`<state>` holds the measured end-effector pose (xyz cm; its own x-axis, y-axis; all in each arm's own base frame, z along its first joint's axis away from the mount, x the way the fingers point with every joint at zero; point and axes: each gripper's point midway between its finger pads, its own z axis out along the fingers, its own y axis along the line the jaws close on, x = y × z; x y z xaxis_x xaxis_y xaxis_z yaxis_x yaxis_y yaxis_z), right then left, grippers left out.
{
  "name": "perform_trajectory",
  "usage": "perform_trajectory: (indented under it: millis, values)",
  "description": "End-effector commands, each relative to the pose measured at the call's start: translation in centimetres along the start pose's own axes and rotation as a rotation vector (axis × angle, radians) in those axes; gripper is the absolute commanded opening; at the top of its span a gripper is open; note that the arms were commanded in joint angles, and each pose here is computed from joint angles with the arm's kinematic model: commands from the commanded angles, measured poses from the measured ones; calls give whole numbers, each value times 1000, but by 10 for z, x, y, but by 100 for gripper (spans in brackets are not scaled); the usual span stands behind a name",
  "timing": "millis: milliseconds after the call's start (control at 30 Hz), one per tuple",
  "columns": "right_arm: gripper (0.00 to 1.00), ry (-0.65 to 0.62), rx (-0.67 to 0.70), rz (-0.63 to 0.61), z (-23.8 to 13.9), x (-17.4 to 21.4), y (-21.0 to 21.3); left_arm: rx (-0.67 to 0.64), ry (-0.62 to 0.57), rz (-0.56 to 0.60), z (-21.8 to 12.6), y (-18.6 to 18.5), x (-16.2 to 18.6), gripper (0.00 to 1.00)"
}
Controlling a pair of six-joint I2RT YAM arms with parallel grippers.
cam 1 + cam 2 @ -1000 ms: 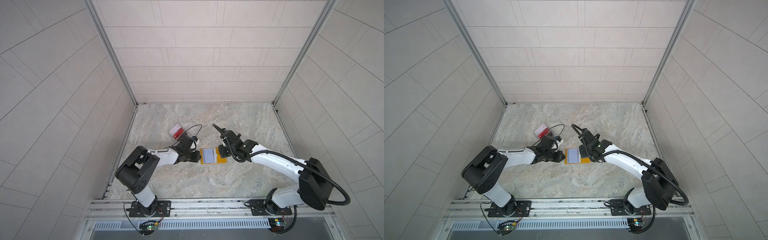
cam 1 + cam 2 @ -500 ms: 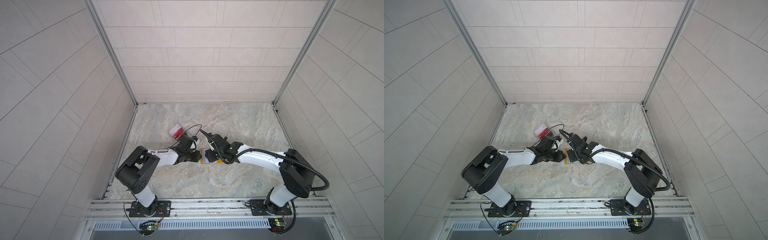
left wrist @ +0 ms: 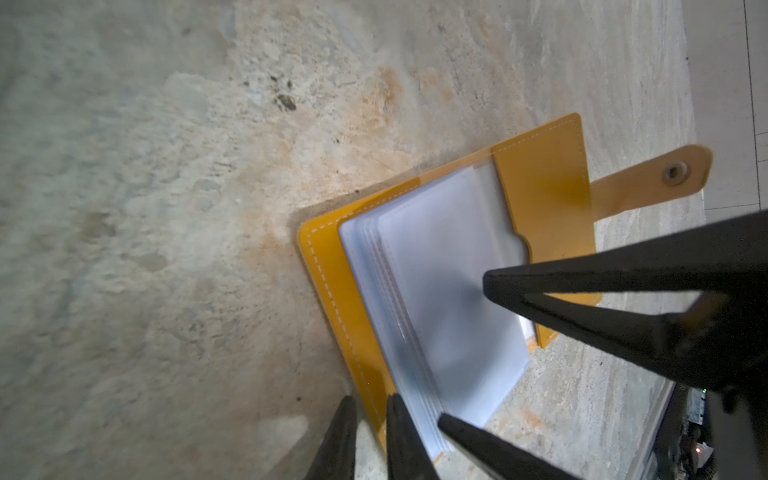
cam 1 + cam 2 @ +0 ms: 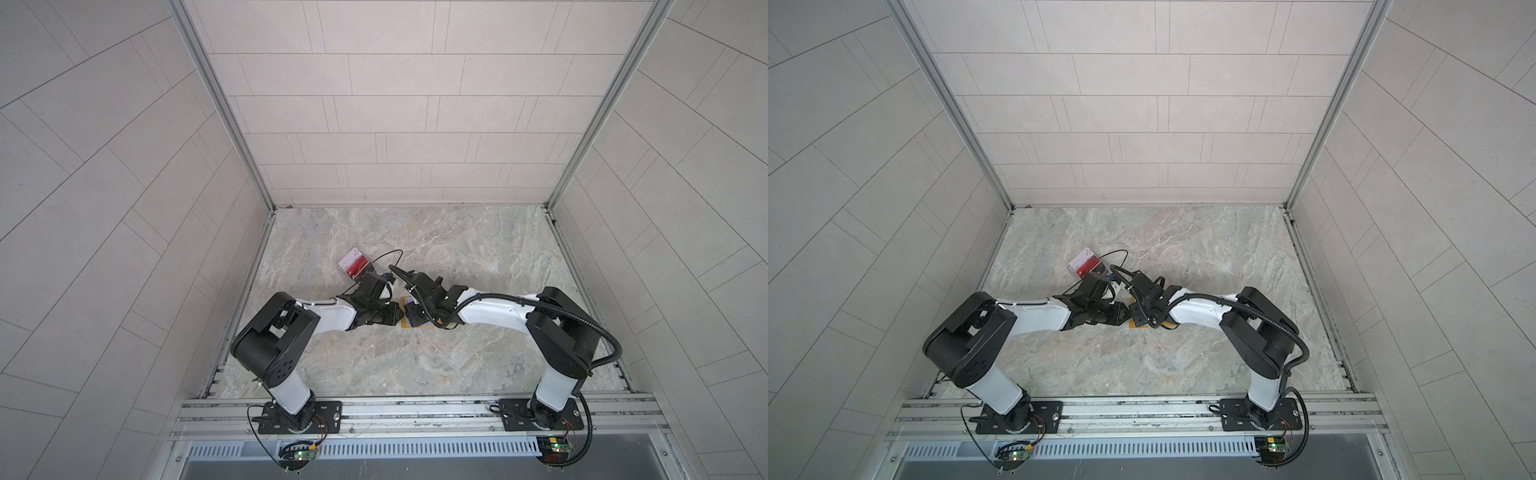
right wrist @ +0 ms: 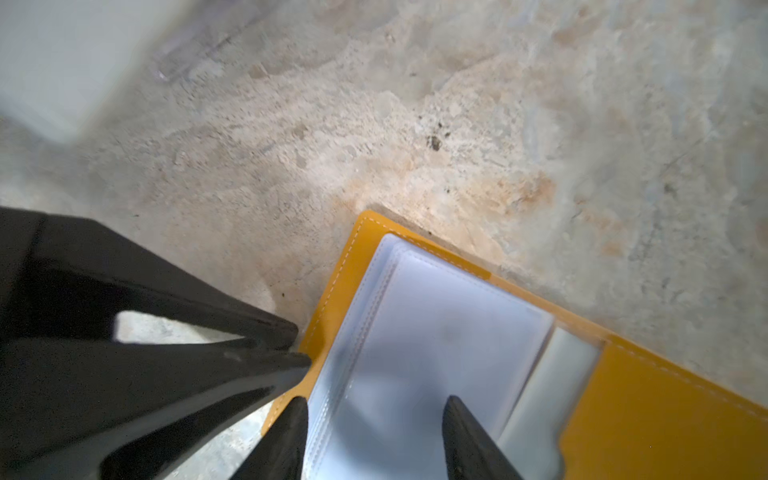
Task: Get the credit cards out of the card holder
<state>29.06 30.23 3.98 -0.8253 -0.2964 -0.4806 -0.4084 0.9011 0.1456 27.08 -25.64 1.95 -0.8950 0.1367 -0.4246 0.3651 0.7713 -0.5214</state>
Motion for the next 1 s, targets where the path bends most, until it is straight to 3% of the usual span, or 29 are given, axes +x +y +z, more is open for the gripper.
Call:
perform_trajectory:
  millis: [0,467,967]
  values:
    - [55,-16,32,-7,2,-4,-1,-7,10,1,2,3,5,19]
    - [50,29,198,-61,10,12,-21,-20,16,-6,3,7,9,19]
    - [43,-4,332,-93,-7,6,-35,-31,16,-10,4,10,12,19]
